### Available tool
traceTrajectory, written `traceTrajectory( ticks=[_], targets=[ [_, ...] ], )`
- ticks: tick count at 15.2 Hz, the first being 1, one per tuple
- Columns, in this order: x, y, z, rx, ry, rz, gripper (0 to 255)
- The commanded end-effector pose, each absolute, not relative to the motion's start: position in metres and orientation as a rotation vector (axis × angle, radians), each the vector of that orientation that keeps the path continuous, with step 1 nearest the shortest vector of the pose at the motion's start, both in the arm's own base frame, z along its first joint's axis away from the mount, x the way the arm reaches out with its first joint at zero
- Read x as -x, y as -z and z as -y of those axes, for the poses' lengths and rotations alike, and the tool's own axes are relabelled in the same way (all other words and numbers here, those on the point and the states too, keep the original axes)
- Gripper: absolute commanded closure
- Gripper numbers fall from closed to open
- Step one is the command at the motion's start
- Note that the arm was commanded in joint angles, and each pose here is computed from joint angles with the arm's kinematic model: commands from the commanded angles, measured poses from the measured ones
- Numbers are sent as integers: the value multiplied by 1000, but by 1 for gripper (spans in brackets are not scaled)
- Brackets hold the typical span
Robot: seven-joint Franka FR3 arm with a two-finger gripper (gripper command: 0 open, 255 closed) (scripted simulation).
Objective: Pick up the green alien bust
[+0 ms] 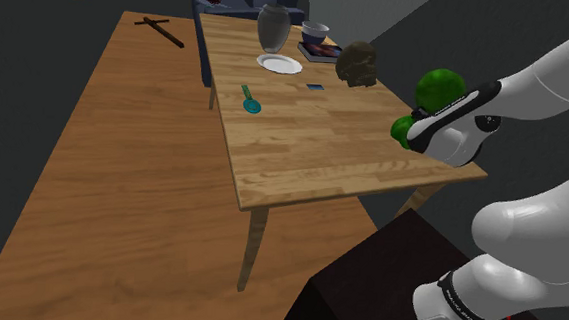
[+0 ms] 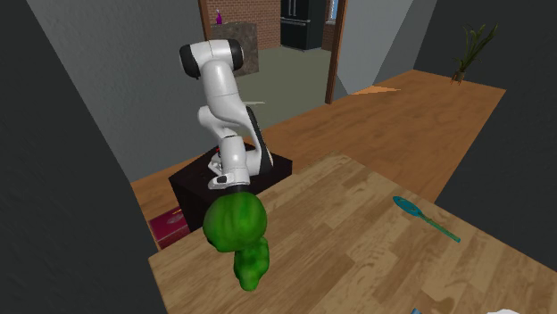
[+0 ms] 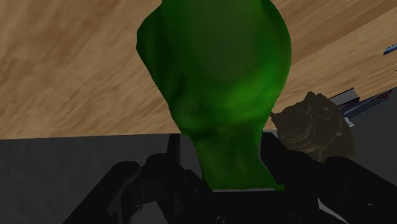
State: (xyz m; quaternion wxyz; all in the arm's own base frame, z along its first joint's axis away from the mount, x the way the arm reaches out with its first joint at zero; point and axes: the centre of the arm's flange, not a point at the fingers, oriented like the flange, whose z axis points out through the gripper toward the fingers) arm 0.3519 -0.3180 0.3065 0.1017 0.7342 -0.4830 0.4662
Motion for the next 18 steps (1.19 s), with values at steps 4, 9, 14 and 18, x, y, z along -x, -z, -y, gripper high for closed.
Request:
traceTrajectory(
  ticks=[4, 9, 14, 18],
  targets=[
    [-351, -315, 318, -2173, -1371, 1429, 255],
    [-351, -342, 318, -2173, -1371, 1429, 255],
    [-351, -368, 318, -2173, -1371, 1429, 255],
    [-351, -385, 318, -2173, -1371, 1429, 255]
  ],
)
